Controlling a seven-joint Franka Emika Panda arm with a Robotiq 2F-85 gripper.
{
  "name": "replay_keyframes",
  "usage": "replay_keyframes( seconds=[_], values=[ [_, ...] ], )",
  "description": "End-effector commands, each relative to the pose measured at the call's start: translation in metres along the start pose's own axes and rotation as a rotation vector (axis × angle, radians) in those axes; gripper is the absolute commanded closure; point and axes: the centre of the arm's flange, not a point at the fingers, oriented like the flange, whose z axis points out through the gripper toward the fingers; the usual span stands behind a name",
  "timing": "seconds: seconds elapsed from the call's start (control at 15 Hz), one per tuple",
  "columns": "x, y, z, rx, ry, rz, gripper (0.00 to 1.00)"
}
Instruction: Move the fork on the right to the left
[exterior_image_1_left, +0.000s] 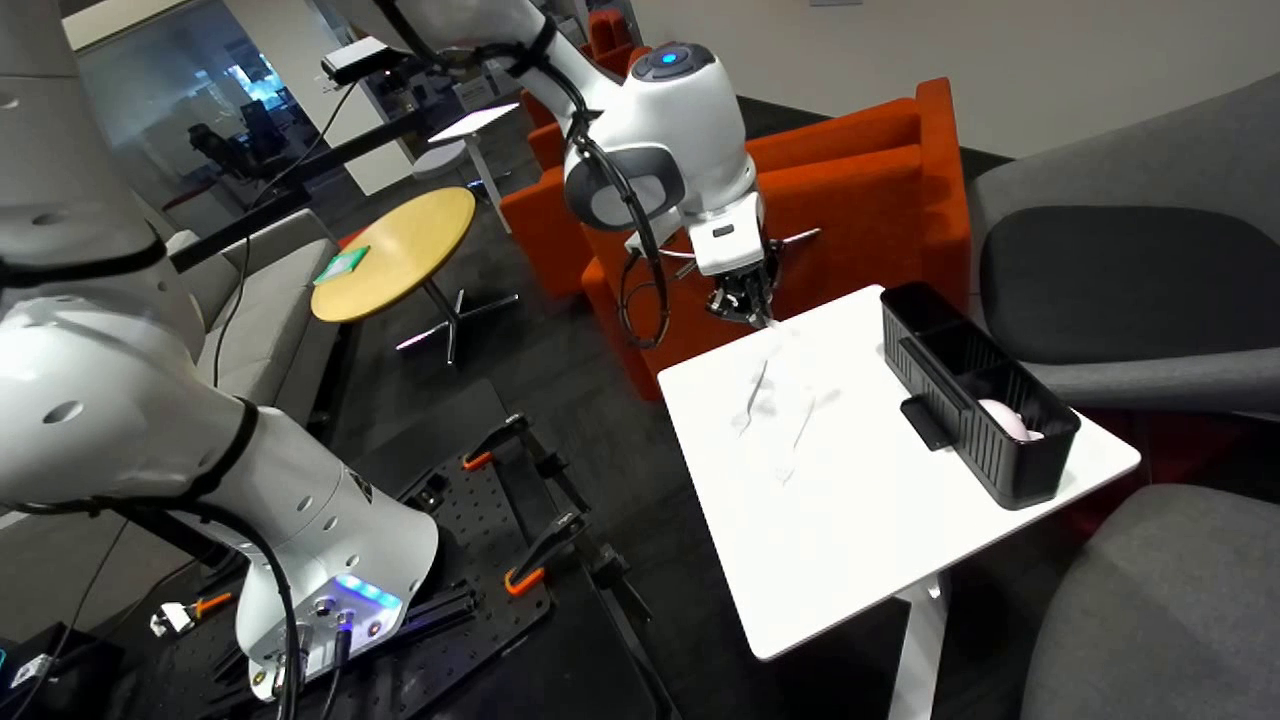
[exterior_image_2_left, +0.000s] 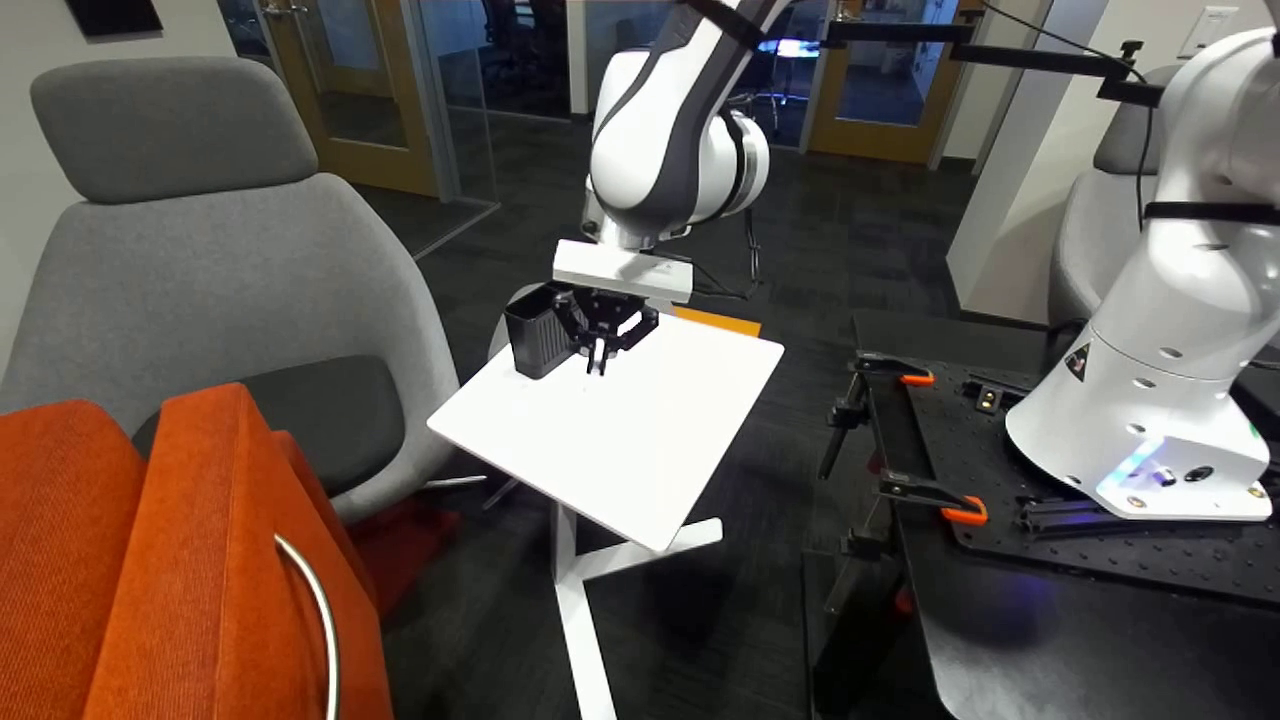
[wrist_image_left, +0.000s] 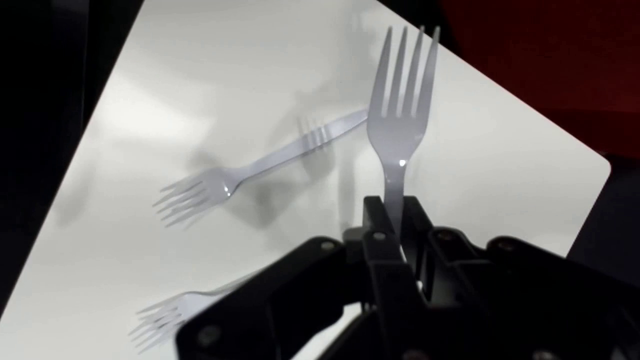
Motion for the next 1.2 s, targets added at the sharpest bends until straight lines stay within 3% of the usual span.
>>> replay_keyframes(
  seconds=[0.0, 0.27, 0.33, 0.73, 1.13],
  values=[
    [-0.005, -0.001, 0.004, 0.009, 0.015, -0.013, 0.88],
    [-0.006, 0.000, 0.010, 0.010, 0.025, -0.019, 0.88],
    [-0.006, 0.000, 0.010, 0.011, 0.026, -0.017, 0.97],
    [0.022, -0.045, 0.055, -0.017, 0.159, 0.053, 0.97],
    [0.016, -0.070, 0.098, -0.050, 0.156, 0.095, 0.97]
  ],
)
